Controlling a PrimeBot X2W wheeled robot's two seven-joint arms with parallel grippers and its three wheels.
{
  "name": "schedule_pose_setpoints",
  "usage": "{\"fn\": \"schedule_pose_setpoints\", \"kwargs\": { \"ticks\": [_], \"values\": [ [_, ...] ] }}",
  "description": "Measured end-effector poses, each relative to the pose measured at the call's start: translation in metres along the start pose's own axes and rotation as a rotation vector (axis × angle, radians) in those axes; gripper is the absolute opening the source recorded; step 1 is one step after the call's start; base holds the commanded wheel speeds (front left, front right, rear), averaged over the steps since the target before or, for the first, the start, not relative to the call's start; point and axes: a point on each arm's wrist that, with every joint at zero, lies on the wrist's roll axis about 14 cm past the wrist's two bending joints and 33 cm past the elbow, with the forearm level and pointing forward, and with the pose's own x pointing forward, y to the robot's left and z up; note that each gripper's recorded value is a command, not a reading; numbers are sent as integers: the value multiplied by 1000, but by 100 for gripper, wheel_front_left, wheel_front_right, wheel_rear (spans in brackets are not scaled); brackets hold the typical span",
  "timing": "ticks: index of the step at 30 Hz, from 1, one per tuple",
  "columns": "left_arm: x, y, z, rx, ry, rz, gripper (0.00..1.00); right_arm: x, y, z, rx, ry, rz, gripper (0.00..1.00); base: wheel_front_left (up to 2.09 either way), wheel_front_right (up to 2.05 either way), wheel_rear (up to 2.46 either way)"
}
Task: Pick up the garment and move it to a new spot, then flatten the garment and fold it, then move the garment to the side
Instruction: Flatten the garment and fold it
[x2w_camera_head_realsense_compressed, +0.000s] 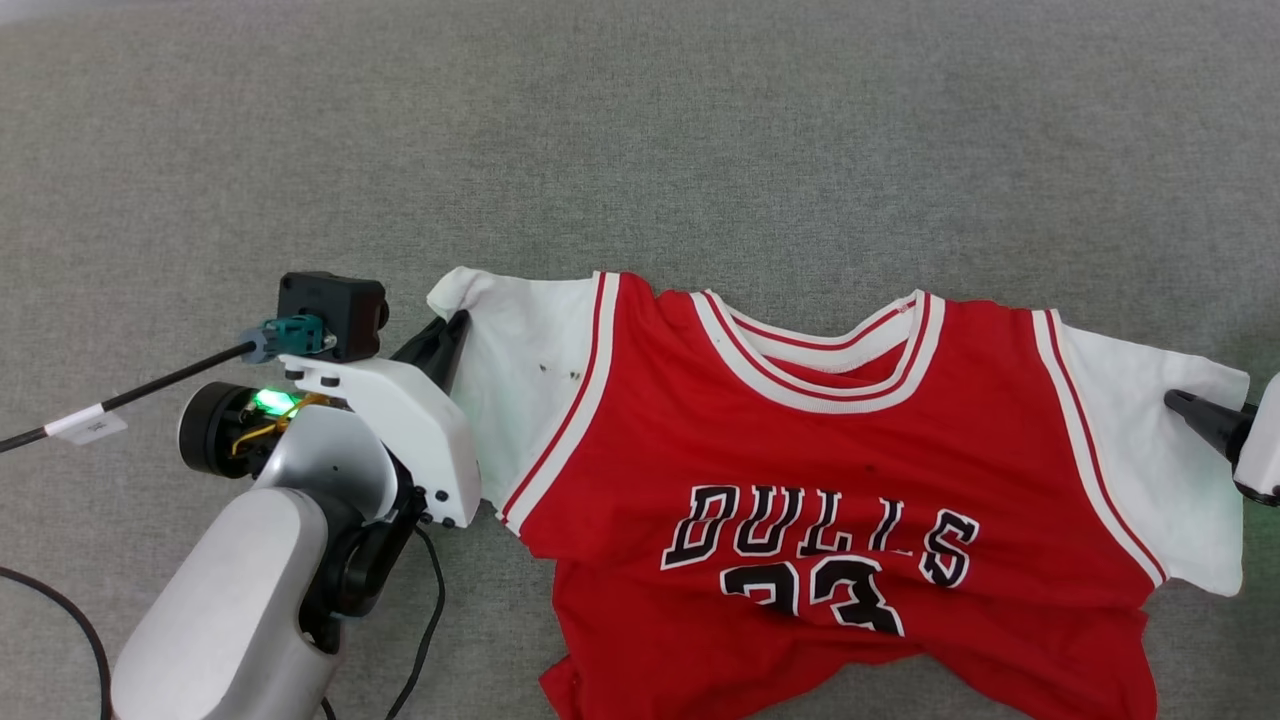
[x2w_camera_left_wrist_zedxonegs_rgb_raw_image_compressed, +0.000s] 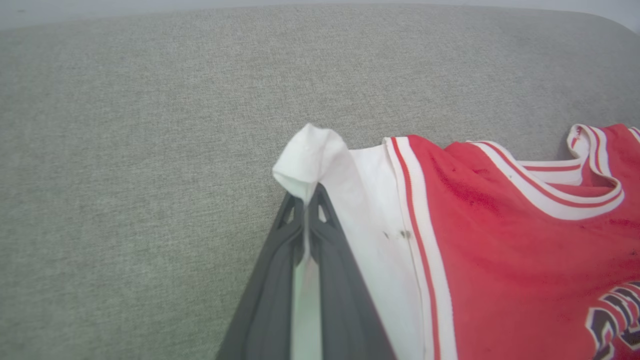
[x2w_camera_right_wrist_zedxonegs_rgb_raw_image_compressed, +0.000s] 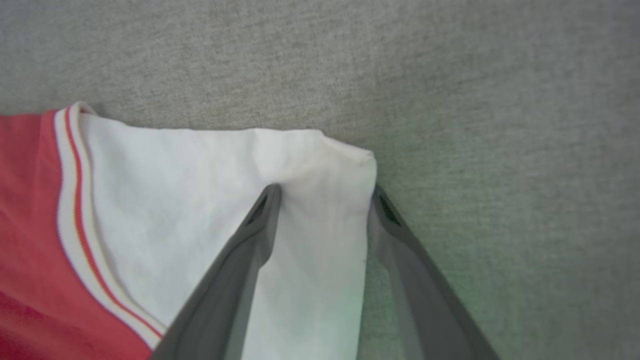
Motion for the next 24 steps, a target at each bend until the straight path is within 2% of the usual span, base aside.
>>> {"fn": "schedule_pose_setpoints", "kwargs": {
  "ticks": [1, 7, 11, 15, 17, 18, 24],
  "values": [
    [0, 0, 0, -3, -1, -1, 0, 0, 1, 0, 3, 0, 6, 0, 0, 0, 0],
    [-4, 1, 6, -5, -16, 0, 0, -7, 8, 6, -24, -25, 20, 0, 0, 0, 0],
    [-10, 5, 21, 11, -67, 14, 0, -22, 17, 23, -69, -112, 34, 0, 0, 0, 0],
    [-20, 11, 56, 49, -163, 43, 0, -58, 22, 66, -146, -280, 24, 0, 0, 0, 0],
    [-28, 14, 91, 74, -253, 62, 0, -85, 24, 89, -188, -382, 9, 0, 0, 0, 0],
    [-28, 14, 91, 74, -253, 62, 0, -85, 24, 89, -188, -382, 9, 0, 0, 0, 0],
    [-43, 13, 156, 111, -410, 86, 0, -147, 28, 142, -245, -591, -39, 0, 0, 0, 0]
  ]
}}
